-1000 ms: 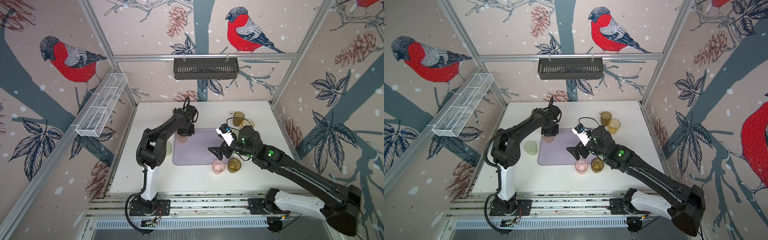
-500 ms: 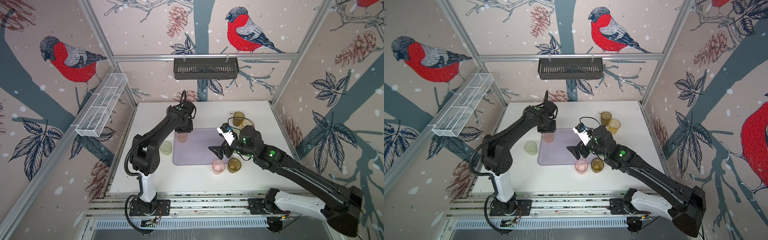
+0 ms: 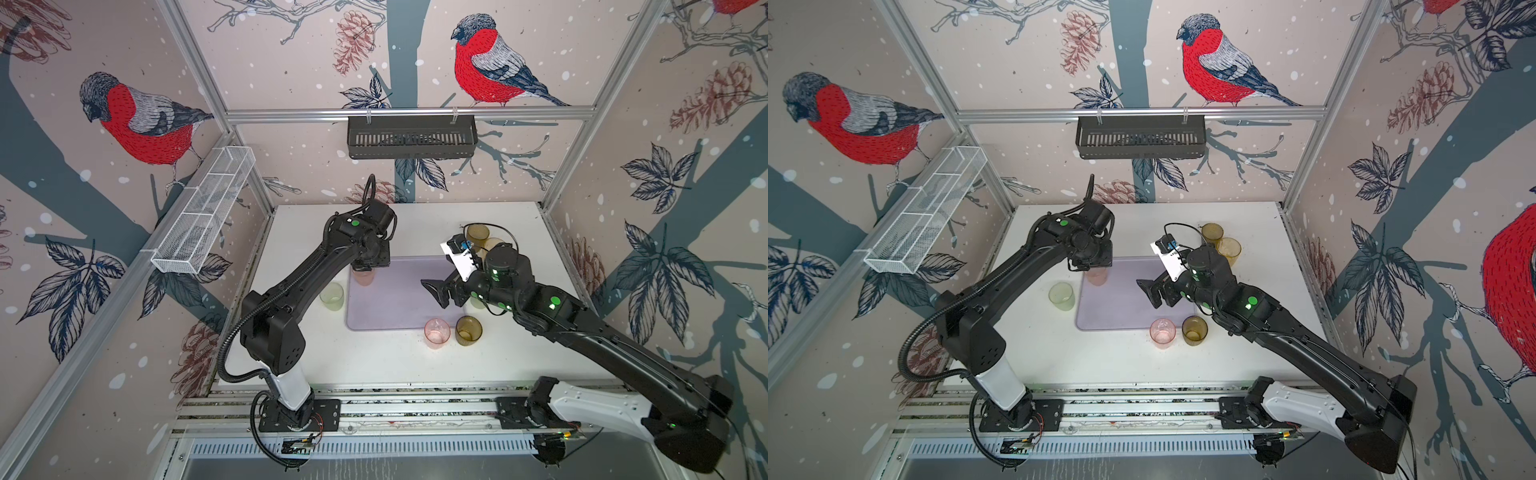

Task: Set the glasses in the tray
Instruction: 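Open the left gripper and lift away while the right gripper nears the olive cup, then move the left gripper over the light green cup while the right gripper draws back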

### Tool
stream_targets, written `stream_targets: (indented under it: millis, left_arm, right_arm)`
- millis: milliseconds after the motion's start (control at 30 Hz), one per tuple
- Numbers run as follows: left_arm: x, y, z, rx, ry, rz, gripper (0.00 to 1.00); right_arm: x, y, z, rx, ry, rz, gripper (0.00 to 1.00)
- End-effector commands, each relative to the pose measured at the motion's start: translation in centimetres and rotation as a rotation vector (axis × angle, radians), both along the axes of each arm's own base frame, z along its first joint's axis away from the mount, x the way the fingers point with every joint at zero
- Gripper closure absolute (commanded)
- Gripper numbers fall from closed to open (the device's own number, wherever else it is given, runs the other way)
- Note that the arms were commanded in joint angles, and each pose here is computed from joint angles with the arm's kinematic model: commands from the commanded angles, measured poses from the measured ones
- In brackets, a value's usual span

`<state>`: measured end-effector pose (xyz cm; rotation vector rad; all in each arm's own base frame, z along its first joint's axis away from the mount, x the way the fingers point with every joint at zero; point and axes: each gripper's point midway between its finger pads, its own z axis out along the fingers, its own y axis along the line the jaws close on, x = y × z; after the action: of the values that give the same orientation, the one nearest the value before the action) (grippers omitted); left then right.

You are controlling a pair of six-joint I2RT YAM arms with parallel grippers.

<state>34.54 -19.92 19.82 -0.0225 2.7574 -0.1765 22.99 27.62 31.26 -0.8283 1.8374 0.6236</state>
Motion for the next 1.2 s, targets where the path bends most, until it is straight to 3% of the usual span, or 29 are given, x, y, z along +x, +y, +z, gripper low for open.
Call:
stream_targets:
  millis: [0,300,533,1167]
  left_arm:
    - [-2.0,-0.7,0.2,-0.029,0.031,-0.004,0.46]
    - [-6.3,-2.1,-0.1,-0.115,0.028,-0.071,0.44]
    - [-8.2,-2.0,0.7,-0.151,0.033,-0.138,0.4]
    - [-13.0,-1.2,2.7,-0.247,-0.011,-0.16,0.29]
  right_arm:
    - [0.0,-1.4,0.0,-0.004,0.036,-0.081,0.01]
    - [-3.3,-5.8,-2.2,0.007,0.163,-0.255,0.01]
    - [-5.9,-8.5,-3.7,0.098,0.255,-0.378,0.01]
    - [-11.6,-3.2,-5.4,0.069,0.235,-0.333,0.01]
